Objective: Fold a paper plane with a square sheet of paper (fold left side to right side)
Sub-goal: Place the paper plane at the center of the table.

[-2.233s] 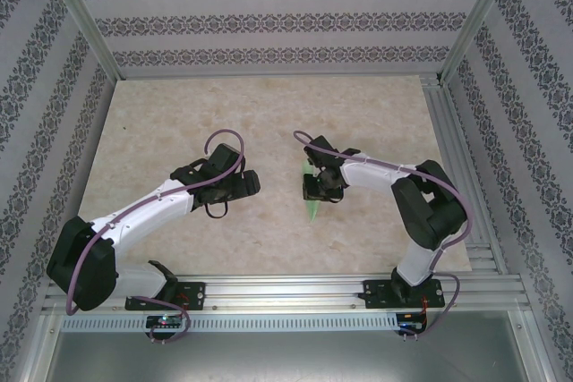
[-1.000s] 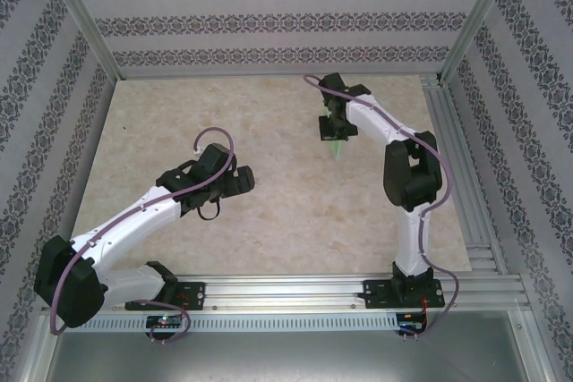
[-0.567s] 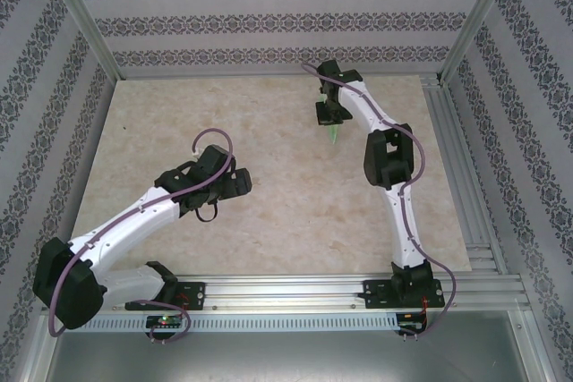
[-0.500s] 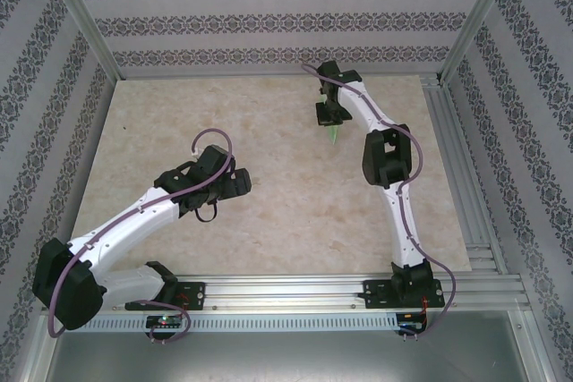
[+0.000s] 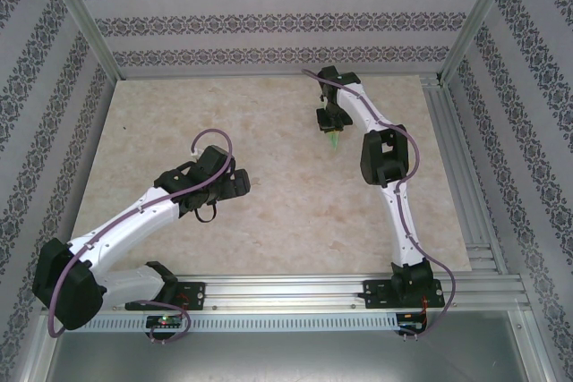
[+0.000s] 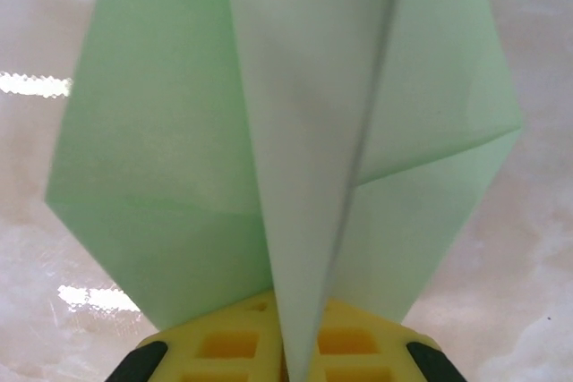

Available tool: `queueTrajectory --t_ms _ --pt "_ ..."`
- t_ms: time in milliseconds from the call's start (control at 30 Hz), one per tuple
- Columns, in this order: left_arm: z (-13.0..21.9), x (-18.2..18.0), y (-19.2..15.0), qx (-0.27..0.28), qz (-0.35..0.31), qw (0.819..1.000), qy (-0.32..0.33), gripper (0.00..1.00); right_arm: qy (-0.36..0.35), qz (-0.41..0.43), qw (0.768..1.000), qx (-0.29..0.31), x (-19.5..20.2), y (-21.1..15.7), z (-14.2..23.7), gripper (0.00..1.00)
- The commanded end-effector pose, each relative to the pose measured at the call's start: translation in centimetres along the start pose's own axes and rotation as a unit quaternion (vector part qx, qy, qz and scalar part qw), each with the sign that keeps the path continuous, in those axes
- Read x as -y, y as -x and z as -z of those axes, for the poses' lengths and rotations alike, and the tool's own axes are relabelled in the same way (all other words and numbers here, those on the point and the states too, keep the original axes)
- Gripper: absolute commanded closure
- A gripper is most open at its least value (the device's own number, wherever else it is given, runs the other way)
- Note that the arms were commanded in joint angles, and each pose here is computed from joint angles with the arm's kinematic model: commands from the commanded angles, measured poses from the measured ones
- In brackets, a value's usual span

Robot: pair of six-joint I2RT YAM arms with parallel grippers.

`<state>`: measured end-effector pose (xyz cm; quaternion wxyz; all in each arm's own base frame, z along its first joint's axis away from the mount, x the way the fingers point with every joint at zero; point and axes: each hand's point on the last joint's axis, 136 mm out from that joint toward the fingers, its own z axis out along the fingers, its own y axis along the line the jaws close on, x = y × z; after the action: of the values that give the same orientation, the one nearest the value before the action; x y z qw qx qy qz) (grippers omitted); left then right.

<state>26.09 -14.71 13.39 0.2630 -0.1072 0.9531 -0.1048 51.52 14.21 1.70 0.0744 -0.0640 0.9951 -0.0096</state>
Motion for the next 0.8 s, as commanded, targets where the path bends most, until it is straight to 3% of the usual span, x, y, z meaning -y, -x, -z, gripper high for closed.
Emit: queueTrajectory --t_ms 0,267,767 --pt "0.0 -0.6 0.0 -0.002 -0.01 1.0 0.016 0.0 -0.007 0.005 1.0 -0.018 0.5 -0.5 -1.4 0.89" --pt "-0.3 -0.5 0.0 -0.007 -0.012 1.0 0.018 0.0 0.003 0.004 1.0 -0.031 0.0 -1.1 -2.1 0.85" --pt "-0.3 -0.5 -0.1 -0.011 -0.013 1.0 0.019 0.0 0.001 0.005 1.0 -0.017 0.1 -0.6 -0.2 0.81"
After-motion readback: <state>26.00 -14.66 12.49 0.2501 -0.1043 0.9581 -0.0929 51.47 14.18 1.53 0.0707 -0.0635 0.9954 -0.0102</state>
